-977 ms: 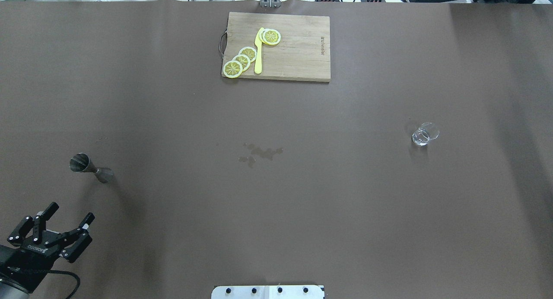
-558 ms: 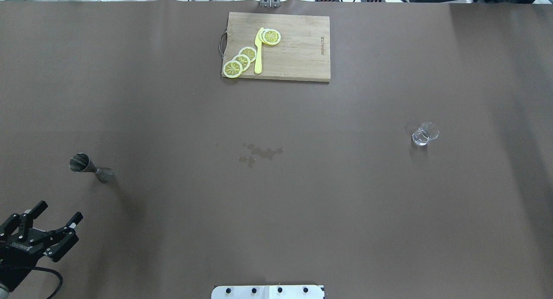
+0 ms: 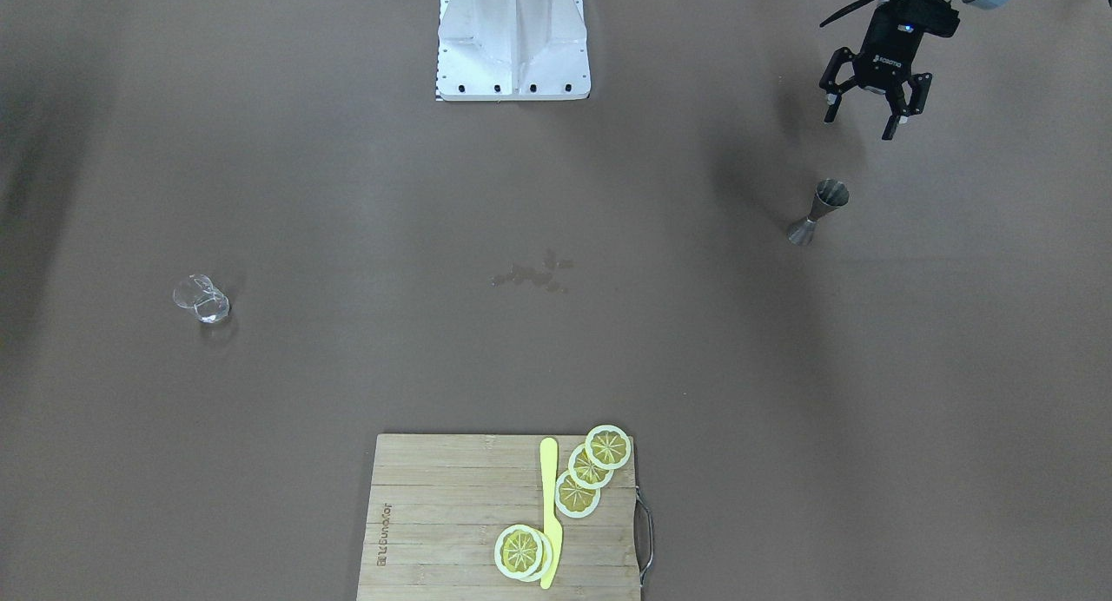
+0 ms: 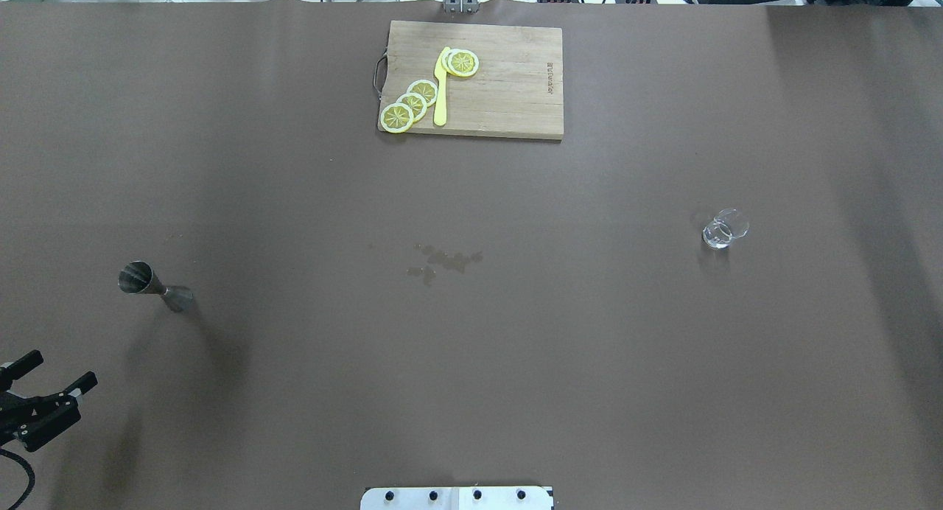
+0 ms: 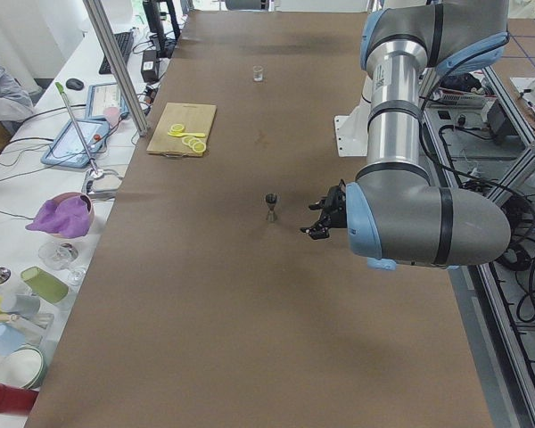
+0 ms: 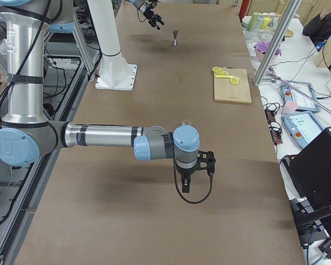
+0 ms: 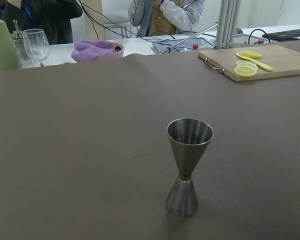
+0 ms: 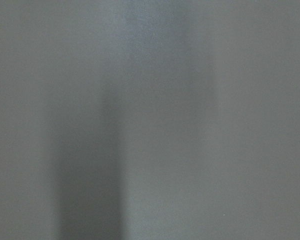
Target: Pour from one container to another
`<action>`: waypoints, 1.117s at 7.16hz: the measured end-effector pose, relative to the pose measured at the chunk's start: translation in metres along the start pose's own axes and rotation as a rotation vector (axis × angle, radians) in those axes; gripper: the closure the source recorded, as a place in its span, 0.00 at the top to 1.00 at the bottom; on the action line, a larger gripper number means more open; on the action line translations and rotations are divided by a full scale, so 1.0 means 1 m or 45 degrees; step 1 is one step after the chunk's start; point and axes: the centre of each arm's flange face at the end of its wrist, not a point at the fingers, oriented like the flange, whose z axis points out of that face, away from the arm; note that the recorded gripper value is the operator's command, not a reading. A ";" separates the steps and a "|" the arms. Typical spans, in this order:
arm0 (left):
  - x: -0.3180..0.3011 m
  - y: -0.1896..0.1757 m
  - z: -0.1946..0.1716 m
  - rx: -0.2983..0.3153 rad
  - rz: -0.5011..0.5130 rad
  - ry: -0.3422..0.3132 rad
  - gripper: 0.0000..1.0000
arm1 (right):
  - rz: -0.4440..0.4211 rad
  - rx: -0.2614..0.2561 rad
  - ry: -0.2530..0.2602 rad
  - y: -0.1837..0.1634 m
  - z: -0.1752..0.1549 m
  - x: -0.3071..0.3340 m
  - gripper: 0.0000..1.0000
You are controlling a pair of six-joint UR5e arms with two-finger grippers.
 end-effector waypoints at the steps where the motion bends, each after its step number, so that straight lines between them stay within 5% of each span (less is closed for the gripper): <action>1: -0.008 -0.005 -0.005 -0.073 0.006 0.055 0.99 | 0.006 0.005 0.001 0.000 -0.002 0.002 1.00; 4: -0.046 -0.026 -0.011 -0.272 0.112 0.173 0.99 | 0.032 0.022 -0.001 0.003 -0.009 0.011 1.00; 6: -0.069 -0.038 -0.014 -0.429 0.069 0.223 0.99 | 0.042 0.031 -0.003 0.003 -0.012 0.014 1.00; 8: -0.088 -0.049 -0.014 -0.507 0.018 0.215 0.99 | 0.051 0.039 -0.004 0.003 -0.015 0.017 1.00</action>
